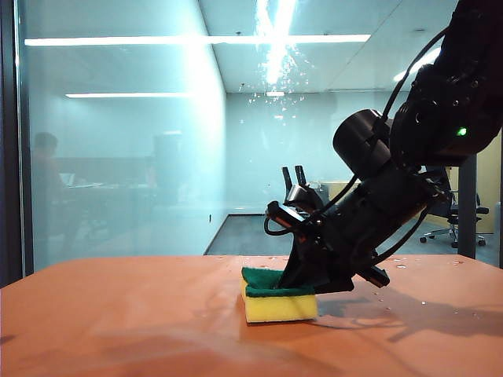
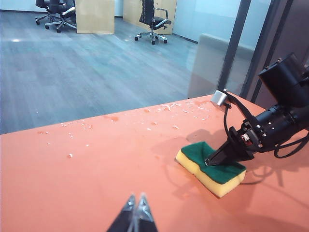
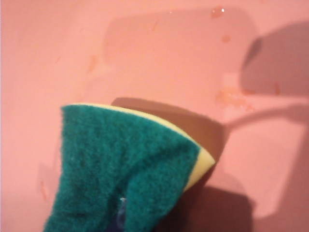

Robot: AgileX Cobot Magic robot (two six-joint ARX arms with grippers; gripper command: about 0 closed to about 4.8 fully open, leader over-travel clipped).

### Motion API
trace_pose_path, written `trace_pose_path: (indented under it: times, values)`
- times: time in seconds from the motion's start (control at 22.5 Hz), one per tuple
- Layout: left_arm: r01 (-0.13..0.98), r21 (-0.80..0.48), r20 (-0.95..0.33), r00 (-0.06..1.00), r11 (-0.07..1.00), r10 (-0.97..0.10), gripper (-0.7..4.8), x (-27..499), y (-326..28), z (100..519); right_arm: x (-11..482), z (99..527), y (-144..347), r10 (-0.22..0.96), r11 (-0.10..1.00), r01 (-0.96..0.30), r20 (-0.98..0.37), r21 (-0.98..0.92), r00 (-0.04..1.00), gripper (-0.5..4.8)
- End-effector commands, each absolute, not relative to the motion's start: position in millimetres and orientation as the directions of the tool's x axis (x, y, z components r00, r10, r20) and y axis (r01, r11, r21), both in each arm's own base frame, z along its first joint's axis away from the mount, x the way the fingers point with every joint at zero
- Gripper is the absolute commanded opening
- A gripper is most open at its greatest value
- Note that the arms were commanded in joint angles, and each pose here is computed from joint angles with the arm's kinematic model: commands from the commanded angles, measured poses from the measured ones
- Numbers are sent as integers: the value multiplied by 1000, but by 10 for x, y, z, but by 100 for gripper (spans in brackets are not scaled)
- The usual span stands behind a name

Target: Pick up the sponge from the table, wipe the water off the glass, and finally place the sponge back on the table.

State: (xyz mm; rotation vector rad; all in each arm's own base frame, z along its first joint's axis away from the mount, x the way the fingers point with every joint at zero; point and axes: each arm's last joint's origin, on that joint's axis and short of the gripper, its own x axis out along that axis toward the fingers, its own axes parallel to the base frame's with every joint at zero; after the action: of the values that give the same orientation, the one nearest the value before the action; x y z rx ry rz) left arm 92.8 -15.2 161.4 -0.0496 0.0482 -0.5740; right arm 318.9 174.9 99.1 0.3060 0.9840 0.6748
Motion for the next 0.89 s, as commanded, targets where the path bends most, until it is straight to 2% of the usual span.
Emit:
trace_pose_path:
  times: [0.04,0.22,0.49,0.71,0.89]
  values:
    - [543,-50,-19,838,838,-545,-5,926,-152,1636,3206,1012,1768,661,748,-409,-635,522,399,-9]
    - [543,-50,-19,839,838,-544,-5,926,-152,1636,3284,1160,1798,667,744,-449,-580,495,467,-9]
    - [543,-50,-19,839,838,-544,-5,926,-152,1636,3423,1592,1828,636,769,-543,-492,337,595,-9]
    - [543,-50,-19,839,838,-544,-5,926,-152,1636,3503,1845,1756,545,831,-529,-441,171,713,-8]
    - [542,-50,-18,839,839,-544,-5,927,-152,1636,3578,1973,1689,517,839,-540,-403,64,755,-8]
